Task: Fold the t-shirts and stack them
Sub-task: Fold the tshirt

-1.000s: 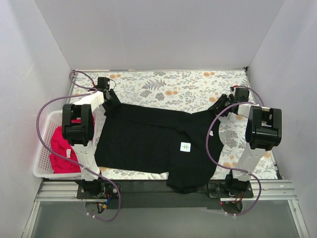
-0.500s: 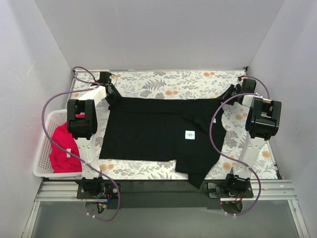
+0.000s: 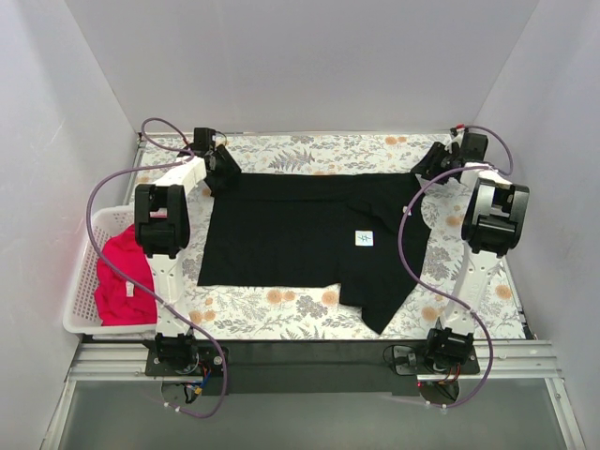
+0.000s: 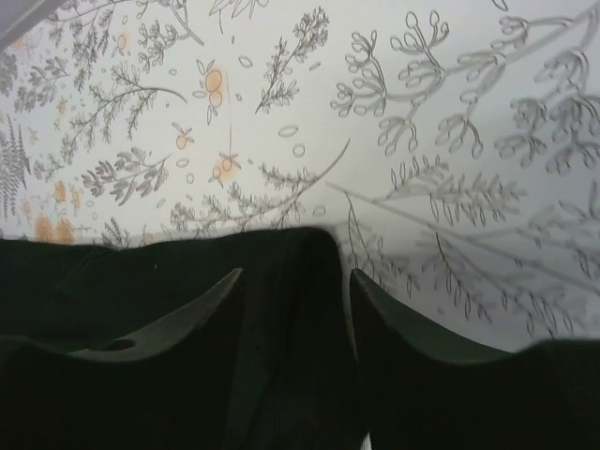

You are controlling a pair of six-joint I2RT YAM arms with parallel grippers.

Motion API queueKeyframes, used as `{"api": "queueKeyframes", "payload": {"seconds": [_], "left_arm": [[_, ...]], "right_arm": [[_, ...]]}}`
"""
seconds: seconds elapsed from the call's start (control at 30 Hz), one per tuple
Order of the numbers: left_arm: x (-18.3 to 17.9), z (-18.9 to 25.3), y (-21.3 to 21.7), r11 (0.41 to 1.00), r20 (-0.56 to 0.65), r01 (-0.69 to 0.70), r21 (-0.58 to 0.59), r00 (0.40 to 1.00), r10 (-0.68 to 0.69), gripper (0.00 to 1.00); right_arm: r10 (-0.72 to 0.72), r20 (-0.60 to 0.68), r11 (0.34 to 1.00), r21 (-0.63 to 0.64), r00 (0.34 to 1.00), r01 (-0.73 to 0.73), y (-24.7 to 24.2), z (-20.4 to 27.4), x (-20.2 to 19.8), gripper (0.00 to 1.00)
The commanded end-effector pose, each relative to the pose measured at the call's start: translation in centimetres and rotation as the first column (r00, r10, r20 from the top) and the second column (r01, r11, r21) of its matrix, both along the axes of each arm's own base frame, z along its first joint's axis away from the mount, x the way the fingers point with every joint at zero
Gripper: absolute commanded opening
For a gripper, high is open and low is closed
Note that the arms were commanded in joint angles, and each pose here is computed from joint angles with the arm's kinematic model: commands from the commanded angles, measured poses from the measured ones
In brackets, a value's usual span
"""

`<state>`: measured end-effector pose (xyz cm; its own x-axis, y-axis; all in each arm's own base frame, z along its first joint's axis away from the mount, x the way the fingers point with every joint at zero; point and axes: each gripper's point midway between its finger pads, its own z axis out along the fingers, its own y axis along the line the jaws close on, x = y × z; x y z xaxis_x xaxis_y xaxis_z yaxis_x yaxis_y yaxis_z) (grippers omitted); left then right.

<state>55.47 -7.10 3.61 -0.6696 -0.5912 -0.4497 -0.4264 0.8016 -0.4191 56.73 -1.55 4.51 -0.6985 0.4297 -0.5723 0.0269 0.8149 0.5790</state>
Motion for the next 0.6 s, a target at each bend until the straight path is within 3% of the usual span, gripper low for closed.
{"api": "queueKeyframes", "payload": {"seconds": [0.0, 0.13, 0.23, 0.37, 0.4, 0.43, 0.5, 0.57], "left_arm": [[-1.3, 5.7, 1.1, 0.997, 0.070, -0.016, 0.077, 0.997, 0.011, 0.61], [-3.9, 11.7, 1.3, 0.993, 0.163, -0.026, 0.118, 0.987, 0.007, 0.67], [-6.6, 14.8, 0.7, 0.987, 0.212, -0.019, 0.157, 0.977, -0.015, 0.70], [-11.7, 14.8, -0.2, 0.979, 0.205, 0.026, 0.201, 0.976, -0.068, 0.70], [-13.6, 12.8, -0.2, 0.973, 0.161, 0.046, 0.225, 0.983, -0.083, 0.70], [-14.6, 13.9, 0.1, 0.969, 0.193, 0.034, 0.246, 0.978, -0.083, 0.70], [-17.1, 12.0, 0.5, 0.958, 0.155, 0.050, 0.282, 0.983, -0.096, 0.75], [-18.6, 12.6, 1.0, 0.956, 0.188, 0.032, 0.293, 0.978, -0.090, 0.77]], "right_arm": [[0.033, 0.111, 0.983, -0.181, 0.993, -0.012, -0.3, 7.0, -1.4, 0.57], [0.055, 0.119, 0.944, -0.329, 0.991, -0.013, 1.9, 9.5, -5.0, 0.59], [0.105, 0.126, 0.903, -0.428, 0.986, -0.041, 6.1, 10.8, -8.2, 0.56], [0.168, 0.078, 0.870, -0.480, 0.983, -0.111, 10.1, 9.8, -12.4, 0.56], [0.189, 0.082, 0.855, -0.504, 0.979, -0.123, 10.7, 9.9, -13.2, 0.57], [0.207, 0.047, 0.831, -0.536, 0.977, -0.150, 11.1, 8.5, -14.4, 0.58], [0.274, 0.026, 0.746, -0.636, 0.961, -0.196, 13.1, 8.0, -15.9, 0.64], [0.339, -0.008, 0.615, -0.755, 0.941, -0.228, 14.6, 7.2, -17.1, 0.65]]}}
